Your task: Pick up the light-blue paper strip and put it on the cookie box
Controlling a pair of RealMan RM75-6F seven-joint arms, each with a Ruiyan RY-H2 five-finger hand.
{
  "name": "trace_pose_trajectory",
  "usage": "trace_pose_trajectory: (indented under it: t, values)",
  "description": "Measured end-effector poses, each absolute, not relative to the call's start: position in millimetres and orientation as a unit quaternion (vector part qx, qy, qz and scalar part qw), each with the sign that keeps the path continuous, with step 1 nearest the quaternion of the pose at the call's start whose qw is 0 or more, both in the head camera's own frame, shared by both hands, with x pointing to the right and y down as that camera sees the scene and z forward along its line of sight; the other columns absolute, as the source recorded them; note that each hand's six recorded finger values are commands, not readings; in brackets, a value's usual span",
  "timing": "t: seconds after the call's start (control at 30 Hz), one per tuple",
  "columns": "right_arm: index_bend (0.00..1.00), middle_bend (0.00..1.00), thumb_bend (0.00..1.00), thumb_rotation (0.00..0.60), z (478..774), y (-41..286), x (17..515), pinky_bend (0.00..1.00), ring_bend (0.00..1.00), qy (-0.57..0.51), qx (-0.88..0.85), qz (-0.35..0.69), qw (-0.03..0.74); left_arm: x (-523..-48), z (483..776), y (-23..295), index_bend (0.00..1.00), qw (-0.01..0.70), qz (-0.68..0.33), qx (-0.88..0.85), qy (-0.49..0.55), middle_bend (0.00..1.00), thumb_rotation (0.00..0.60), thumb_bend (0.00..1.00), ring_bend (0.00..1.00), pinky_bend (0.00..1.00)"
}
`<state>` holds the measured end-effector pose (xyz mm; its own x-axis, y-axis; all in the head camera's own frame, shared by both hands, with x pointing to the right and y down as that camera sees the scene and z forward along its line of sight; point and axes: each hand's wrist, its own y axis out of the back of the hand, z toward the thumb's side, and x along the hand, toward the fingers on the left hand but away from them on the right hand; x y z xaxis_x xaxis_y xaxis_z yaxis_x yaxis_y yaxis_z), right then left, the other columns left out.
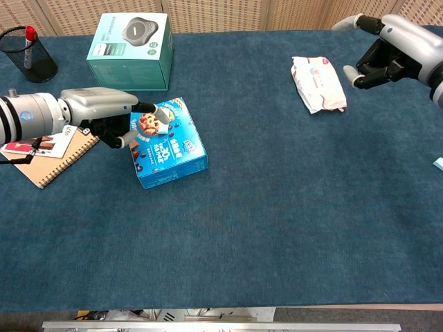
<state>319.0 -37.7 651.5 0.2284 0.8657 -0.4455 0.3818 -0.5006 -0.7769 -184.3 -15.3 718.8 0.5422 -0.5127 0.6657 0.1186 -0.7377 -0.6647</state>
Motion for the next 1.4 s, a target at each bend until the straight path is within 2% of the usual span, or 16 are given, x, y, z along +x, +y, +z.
trace_pose_trajectory:
  t: [0.43, 1.4]
  values:
    - [0.17, 1.00, 0.45, 0.600, 653, -37, 325, 1.00, 1.00, -0.427, -0.739, 0.451, 0.260, -186, 729, -9, 0.15, 0.327, -0.483, -0.804, 0.120, 1.00, 0.600, 0.94, 1.00, 0.97]
    - [0.17, 1.00, 0.45, 0.600, 650, -37, 329, 1.00, 1.00, -0.431, -0.738, 0.449, 0.260, -187, 730, 4, 0.15, 0.321, -0.484, -0.805, 0.118, 1.00, 0.600, 0.94, 1.00, 0.97]
